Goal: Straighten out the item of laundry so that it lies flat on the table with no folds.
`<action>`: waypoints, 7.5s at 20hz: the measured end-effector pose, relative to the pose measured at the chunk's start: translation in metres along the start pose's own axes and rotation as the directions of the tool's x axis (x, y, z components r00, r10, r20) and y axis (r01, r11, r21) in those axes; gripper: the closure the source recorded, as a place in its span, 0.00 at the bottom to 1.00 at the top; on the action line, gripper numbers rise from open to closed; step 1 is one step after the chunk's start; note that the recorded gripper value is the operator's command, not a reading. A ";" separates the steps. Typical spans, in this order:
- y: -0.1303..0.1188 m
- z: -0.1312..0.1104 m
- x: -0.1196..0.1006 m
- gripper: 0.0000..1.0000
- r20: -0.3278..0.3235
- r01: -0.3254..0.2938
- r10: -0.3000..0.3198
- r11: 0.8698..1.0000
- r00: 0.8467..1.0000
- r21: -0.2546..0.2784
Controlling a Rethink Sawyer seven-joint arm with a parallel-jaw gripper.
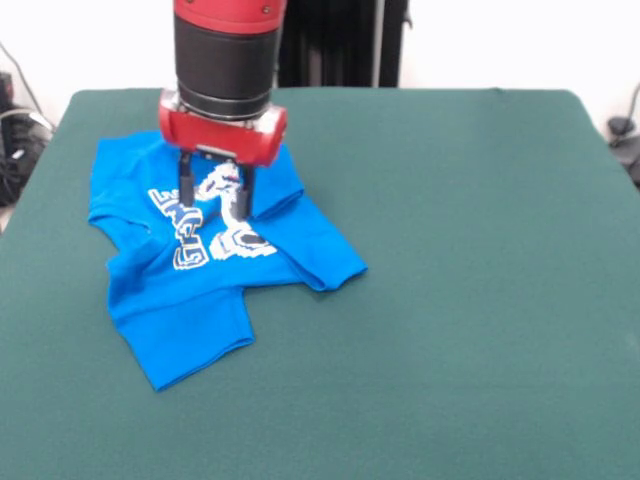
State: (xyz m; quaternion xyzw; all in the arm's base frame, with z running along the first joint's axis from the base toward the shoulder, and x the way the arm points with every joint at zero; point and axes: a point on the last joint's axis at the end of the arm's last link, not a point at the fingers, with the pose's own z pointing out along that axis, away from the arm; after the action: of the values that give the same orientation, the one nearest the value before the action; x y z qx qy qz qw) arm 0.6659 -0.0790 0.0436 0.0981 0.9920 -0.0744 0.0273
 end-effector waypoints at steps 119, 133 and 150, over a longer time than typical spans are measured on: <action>0.106 0.054 0.144 0.00 -0.095 0.008 -0.014 0.998 0.995 -0.064; 0.147 0.026 0.156 0.00 -0.104 -0.002 -0.008 0.996 0.995 -0.089; -0.003 -0.023 0.101 0.00 -0.117 -0.263 0.256 0.964 0.959 -0.041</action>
State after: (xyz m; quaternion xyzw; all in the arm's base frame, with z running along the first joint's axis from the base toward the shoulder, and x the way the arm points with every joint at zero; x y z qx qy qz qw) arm 0.5657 -0.0591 0.0599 0.2305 0.9723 -0.0365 -0.0157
